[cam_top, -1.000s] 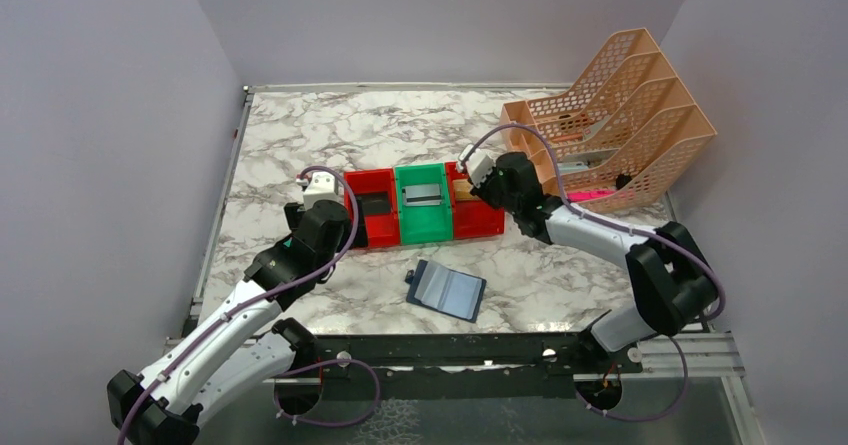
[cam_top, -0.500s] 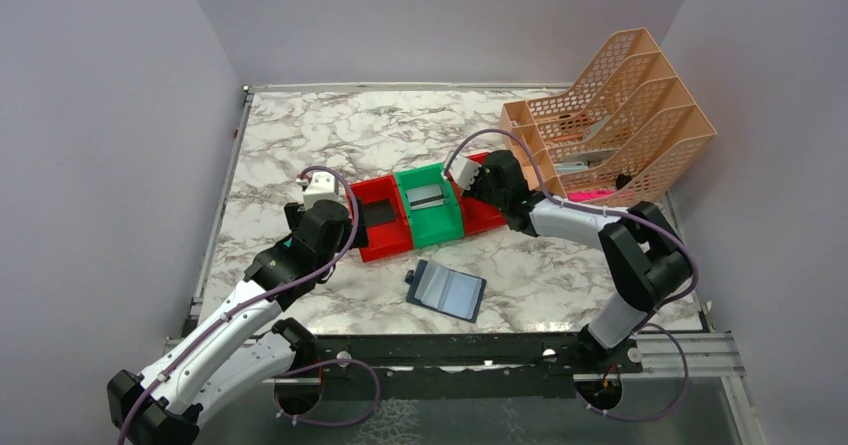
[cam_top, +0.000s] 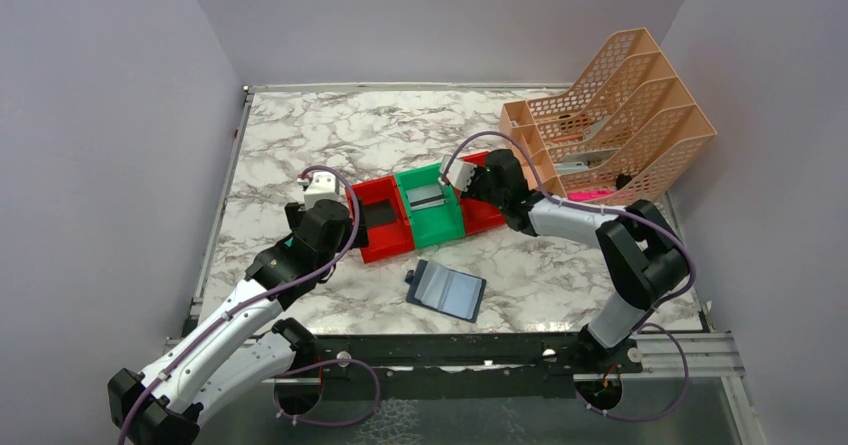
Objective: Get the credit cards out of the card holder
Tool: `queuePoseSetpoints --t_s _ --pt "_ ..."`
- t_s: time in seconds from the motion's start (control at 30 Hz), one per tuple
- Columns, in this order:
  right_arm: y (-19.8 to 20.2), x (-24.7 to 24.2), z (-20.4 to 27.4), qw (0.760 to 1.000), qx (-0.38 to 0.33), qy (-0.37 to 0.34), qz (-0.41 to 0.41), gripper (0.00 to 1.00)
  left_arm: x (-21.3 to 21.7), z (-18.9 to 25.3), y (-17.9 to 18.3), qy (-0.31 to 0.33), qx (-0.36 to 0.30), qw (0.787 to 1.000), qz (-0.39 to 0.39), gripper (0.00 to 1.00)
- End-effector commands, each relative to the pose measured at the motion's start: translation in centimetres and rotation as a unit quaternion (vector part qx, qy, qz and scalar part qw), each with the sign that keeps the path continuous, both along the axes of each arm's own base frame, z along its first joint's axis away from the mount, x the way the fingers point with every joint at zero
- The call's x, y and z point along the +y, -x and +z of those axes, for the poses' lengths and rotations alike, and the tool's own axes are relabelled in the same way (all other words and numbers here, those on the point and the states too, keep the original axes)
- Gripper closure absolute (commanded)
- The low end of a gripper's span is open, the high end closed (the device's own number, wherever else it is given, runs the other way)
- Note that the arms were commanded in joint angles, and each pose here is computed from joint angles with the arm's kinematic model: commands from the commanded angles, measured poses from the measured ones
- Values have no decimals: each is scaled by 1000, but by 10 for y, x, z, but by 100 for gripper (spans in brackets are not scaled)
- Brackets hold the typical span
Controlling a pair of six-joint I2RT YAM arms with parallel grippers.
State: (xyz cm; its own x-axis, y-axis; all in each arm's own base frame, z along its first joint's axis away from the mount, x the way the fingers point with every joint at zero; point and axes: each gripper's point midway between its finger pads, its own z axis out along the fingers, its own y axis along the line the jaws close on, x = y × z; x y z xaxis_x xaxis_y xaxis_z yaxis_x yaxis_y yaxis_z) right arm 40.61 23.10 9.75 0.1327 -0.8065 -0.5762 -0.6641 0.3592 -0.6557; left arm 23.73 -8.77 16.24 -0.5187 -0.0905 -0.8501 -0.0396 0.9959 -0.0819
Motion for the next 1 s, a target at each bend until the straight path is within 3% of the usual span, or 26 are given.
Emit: queuePoseSetpoints --t_s 0.0,0.57,0.97 --pt "-7 9 -3 1000 -18 4 18 93 1 4 -4 6 -11 1000 9 1" --pt "-14 16 -23 997 -26 47 55 88 0 2 -5 4 -7 1000 8 1" --pt "-4 22 -26 997 2 31 72 71 -1 1 -5 4 -3 1000 6 1"
